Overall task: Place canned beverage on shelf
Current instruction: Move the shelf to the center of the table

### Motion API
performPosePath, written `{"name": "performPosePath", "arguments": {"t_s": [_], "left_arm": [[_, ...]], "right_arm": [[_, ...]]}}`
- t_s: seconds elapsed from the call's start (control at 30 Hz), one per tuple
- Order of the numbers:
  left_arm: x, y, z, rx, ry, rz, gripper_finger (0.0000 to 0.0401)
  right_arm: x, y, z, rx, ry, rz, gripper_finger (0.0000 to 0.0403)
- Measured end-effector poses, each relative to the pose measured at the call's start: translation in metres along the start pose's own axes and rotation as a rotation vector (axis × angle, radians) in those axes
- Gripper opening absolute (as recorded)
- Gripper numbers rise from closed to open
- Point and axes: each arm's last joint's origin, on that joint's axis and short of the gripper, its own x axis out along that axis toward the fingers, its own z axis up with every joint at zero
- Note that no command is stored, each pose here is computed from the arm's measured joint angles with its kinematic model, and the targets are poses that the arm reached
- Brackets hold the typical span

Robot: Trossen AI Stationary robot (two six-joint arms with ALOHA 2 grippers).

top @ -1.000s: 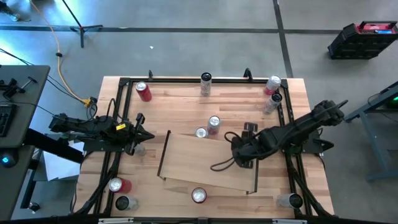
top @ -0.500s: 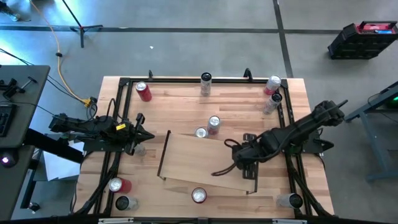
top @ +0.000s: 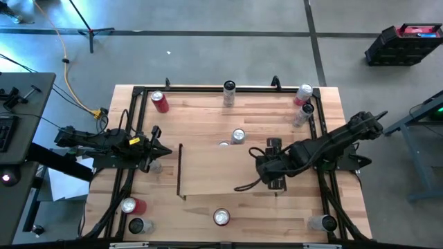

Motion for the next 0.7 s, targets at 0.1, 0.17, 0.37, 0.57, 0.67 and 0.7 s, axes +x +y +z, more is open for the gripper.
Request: {"name": "performPosePath", "arguments": {"t_s": [0.1, 0.17, 0.37, 0.57, 0.67, 0.7], "left_arm": [[0.000, 0.000, 0.000, 0.000, 0.000, 0.000, 0.0005], [0.000, 0.000, 0.000, 0.000, 0.000, 0.000, 0.0005], [0.000, 0.000, 0.000, 0.000, 0.000, 0.000, 0.0005], [0.000, 0.000, 0.000, 0.000, 0.000, 0.000, 0.0005], [0.000, 0.000, 0.000, 0.000, 0.000, 0.000, 0.0005], [0.000, 0.000, 0.000, 0.000, 0.000, 0.000, 0.0005]], "right_arm": [[-0.009, 0.003, 0.017, 0.006, -0.159, 0.035, 0.0197], [-0.012, 0.006, 0.030, 0.032, -0.297, 0.045, 0.0197], [0.012, 0.005, 0.048, 0.071, -0.364, 0.011, 0.0197], [0.045, -0.002, 0.049, 0.098, -0.208, -0.032, 0.0197], [0.050, 0.001, 0.052, 0.124, -0.189, 0.061, 0.0197], [0.051, 0.002, 0.053, 0.149, -0.184, 0.084, 0.0197]]}}
